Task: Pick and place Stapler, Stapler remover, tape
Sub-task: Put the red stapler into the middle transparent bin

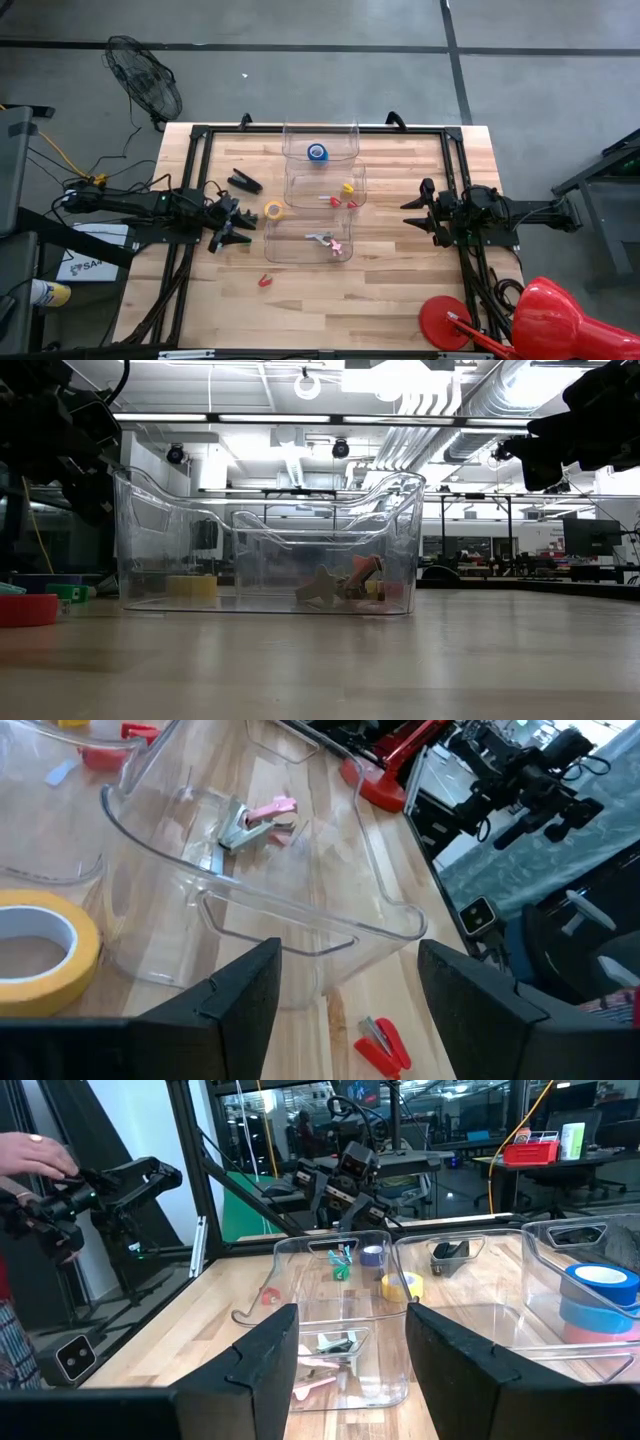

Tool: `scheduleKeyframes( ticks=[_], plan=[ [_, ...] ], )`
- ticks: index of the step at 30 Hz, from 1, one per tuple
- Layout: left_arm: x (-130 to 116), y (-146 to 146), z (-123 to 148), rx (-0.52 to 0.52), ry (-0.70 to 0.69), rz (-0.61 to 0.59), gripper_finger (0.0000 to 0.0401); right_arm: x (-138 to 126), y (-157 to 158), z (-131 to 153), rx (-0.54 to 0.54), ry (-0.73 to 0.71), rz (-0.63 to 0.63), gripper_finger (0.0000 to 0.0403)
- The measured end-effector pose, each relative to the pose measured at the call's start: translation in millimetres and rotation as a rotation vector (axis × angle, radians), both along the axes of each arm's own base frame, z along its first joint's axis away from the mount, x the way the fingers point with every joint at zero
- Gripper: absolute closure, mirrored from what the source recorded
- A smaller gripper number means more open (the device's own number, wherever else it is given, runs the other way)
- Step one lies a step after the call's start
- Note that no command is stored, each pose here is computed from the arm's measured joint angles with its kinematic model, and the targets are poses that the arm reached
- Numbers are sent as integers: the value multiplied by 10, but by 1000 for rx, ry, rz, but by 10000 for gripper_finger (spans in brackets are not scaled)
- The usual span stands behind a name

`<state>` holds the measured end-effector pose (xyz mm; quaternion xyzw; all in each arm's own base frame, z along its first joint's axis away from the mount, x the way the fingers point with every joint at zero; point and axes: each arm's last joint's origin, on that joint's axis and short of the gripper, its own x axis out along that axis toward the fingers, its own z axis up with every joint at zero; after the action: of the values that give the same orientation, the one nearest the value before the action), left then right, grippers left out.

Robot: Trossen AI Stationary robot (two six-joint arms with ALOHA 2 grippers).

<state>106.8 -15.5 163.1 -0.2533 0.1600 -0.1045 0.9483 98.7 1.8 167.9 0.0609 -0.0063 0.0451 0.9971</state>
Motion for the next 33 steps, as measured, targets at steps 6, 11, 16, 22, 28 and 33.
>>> scheduleKeyframes(
  ticks=[6,11,16,22,28,33],
  plan=[
    [-5,-17,5,-83,20,-41,170,0,0,0,0,0,0,226],
    [-20,-22,18,-200,96,-27,170,0,0,0,0,0,0,226],
    [-83,5,202,-156,233,57,170,0,0,0,0,0,0,226],
    [-98,21,508,-118,338,111,170,0,0,0,0,0,0,226],
    [33,-70,631,-158,543,128,170,0,0,0,0,0,0,226],
    [168,-245,709,-116,617,46,170,0,0,0,0,0,0,226]
  ],
)
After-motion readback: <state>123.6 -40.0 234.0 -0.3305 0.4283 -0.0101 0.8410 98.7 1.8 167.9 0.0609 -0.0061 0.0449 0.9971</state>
